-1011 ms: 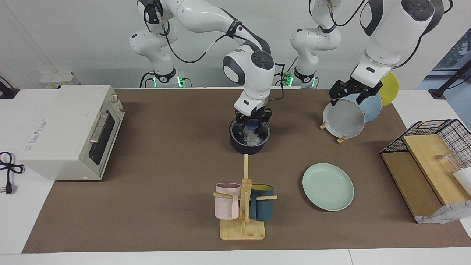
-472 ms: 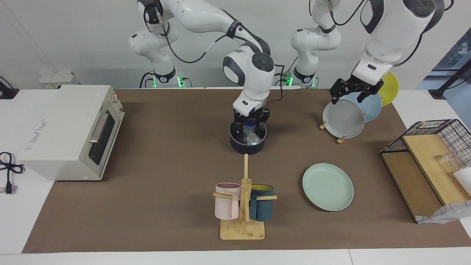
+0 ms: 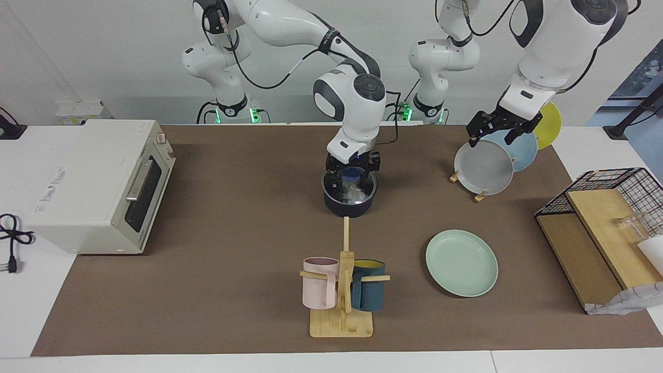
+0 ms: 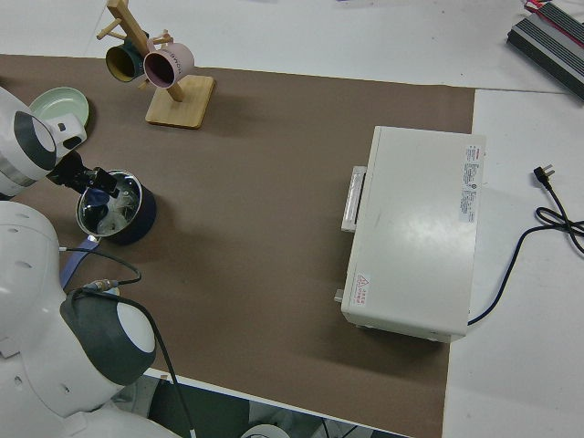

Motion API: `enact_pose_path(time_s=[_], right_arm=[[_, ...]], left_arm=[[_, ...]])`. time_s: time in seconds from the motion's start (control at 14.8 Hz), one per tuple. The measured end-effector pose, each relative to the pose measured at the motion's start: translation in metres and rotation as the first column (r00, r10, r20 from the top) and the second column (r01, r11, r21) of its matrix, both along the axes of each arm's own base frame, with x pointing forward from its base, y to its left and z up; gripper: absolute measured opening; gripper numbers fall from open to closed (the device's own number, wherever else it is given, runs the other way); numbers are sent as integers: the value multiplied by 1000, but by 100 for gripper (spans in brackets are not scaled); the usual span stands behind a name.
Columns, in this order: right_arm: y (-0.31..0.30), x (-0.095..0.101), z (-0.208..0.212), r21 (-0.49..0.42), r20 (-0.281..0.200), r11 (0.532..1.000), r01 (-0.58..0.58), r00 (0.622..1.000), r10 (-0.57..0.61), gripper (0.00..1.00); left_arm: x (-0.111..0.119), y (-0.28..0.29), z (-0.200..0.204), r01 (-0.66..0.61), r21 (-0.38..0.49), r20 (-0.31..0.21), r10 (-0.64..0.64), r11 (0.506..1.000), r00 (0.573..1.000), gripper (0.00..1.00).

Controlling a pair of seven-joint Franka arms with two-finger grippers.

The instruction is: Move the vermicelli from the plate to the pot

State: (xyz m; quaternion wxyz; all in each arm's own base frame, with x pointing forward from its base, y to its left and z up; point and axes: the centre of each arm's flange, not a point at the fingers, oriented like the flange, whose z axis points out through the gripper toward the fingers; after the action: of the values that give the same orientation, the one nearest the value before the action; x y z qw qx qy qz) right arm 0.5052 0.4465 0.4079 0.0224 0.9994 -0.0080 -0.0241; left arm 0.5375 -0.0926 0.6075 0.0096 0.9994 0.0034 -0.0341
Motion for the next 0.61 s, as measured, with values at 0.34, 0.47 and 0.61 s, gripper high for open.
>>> enact_pose_path(time_s=[0.34,0.47,0.61], right_arm=[[-68,45,73,59,85,993,102,991,-107,100],[-130,62,117,51,87,992,114,989,-118,100],[-198,70,164,30,64,995,92,994,-94,100]], left_arm=[[0,0,0,0,0,0,0,1000,1000,100],[0,0,0,0,0,0,0,1000,1000,100],[0,0,0,0,0,0,0,1000,1000,100]])
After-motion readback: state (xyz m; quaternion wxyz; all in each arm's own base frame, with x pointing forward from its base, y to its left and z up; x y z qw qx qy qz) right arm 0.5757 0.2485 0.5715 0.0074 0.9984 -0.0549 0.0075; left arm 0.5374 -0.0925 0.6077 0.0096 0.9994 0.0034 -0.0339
